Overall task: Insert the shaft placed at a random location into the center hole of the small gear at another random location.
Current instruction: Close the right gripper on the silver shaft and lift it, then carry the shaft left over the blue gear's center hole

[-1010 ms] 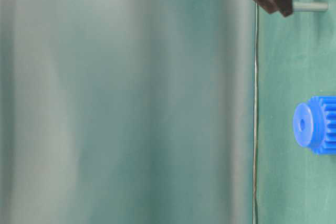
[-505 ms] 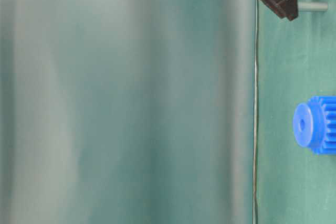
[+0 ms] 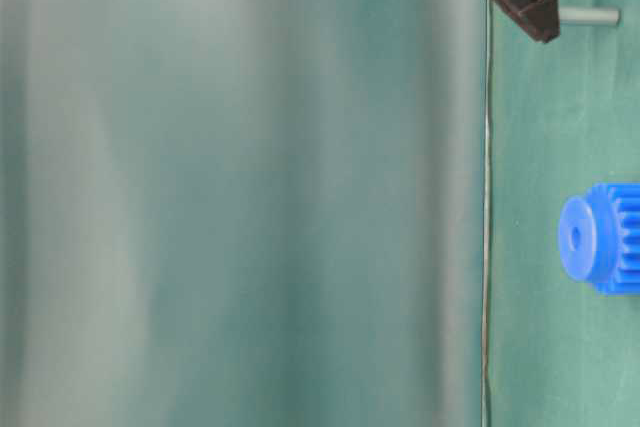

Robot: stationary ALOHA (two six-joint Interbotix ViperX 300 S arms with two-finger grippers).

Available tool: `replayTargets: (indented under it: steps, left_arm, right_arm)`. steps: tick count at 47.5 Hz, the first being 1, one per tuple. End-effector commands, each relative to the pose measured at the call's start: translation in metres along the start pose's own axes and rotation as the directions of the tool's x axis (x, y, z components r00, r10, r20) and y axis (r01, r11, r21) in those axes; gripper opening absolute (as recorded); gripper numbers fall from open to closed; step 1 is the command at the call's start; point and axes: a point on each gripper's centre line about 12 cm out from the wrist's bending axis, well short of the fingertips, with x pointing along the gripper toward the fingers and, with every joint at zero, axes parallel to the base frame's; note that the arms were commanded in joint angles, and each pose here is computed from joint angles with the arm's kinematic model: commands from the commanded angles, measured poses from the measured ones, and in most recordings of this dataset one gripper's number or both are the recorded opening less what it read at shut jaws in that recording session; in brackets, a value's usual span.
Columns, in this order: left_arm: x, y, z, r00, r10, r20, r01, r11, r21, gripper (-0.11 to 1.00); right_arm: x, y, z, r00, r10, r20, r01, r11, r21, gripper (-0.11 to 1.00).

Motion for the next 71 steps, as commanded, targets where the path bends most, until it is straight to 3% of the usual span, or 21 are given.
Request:
replayTargets:
  steps: [1,19,41,71]
  left_arm:
    - [0.002,0.0,0.007,1.0,-0.001,0.017,0.001,1.0,0.0,0.0]
    - [0.002,0.0,0.007,1.0,-0.001,0.015,0.001,1.0,0.0,0.0]
    - [0.003,0.0,0.007,1.0,-0.001,0.014,0.001,1.0,0.0,0.0]
    - [0.002,0.0,0.007,1.0,-0.001,0.015,0.001,1.0,0.0,0.0]
  right_arm:
    - [0.0,-0.001,0.018,0.999,-0.002,0.051,0.002,1.0,0.006,0.12]
    - [-0.022,0.001,0.06,0.999,0.009,0.05,-0.009,1.0,0.007,0.12]
    - [-0.023,0.001,0.064,0.999,0.01,0.043,-0.011,1.0,0.008,0.12]
    - [0.053,0.05,0.111,0.991,0.12,0.06,-0.118,0.992,-0.037,0.12]
